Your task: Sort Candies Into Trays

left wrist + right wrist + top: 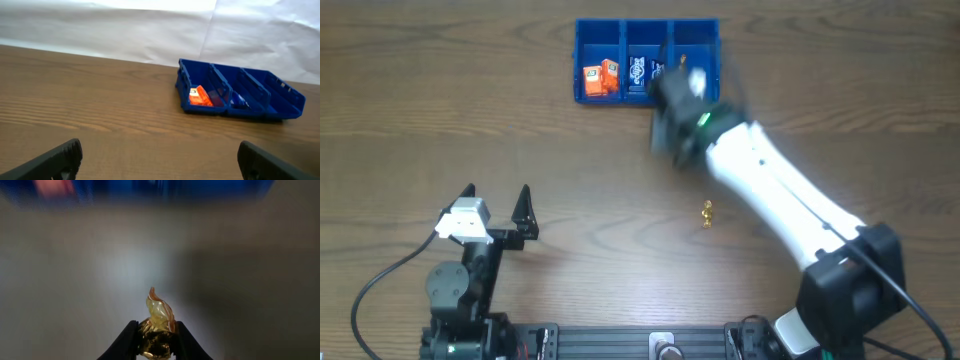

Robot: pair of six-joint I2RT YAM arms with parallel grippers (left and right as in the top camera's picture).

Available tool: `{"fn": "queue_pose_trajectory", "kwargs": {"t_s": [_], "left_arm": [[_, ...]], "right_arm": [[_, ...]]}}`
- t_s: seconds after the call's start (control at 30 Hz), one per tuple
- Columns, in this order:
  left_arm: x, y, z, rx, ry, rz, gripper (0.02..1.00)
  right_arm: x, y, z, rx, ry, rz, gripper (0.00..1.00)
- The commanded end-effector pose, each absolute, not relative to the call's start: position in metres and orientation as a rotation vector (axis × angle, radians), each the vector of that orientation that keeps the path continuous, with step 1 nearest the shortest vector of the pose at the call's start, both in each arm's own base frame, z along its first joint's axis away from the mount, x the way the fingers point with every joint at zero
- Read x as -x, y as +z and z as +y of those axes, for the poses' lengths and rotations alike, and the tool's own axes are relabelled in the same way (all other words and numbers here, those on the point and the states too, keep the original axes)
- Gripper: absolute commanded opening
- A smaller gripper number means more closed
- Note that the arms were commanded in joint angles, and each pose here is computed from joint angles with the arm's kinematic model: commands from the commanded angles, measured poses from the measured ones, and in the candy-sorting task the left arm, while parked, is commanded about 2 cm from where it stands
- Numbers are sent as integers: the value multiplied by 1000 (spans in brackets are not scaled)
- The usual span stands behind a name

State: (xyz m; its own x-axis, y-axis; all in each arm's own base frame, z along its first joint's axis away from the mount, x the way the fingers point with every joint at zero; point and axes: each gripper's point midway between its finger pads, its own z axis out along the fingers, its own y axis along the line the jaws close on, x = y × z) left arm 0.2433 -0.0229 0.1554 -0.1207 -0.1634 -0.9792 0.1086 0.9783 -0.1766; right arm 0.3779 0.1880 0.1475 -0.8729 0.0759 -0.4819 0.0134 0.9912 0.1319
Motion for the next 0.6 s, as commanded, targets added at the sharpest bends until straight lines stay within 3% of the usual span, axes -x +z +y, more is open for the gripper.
{"fn": "queue_pose_trajectory", "kwargs": {"t_s": [0.03,0.1,0.27,0.37,0.47,0.53,0.6], "left_arm": [[-243,139,-23,36,-229,1722,998],[-243,139,-23,36,-229,1722,996],[-243,139,-23,36,-229,1722,998],[-243,139,-23,36,-229,1722,998],[-243,139,-23,36,-229,1722,998],[-243,139,-23,36,-229,1722,998],[-243,139,-23,36,-229,1722,998]], "right_arm": [[-480,209,142,-66,50,2446,191],[-502,200,137,-76,59,2450,191],[-535,134,143,-62,30,2498,209],[-539,128,144,-63,26,2495,235],[-538,128,143,-63,20,2499,393],[-537,127,139,-71,-9,2503,643],[-529,130,139,-64,-21,2512,660]]}}
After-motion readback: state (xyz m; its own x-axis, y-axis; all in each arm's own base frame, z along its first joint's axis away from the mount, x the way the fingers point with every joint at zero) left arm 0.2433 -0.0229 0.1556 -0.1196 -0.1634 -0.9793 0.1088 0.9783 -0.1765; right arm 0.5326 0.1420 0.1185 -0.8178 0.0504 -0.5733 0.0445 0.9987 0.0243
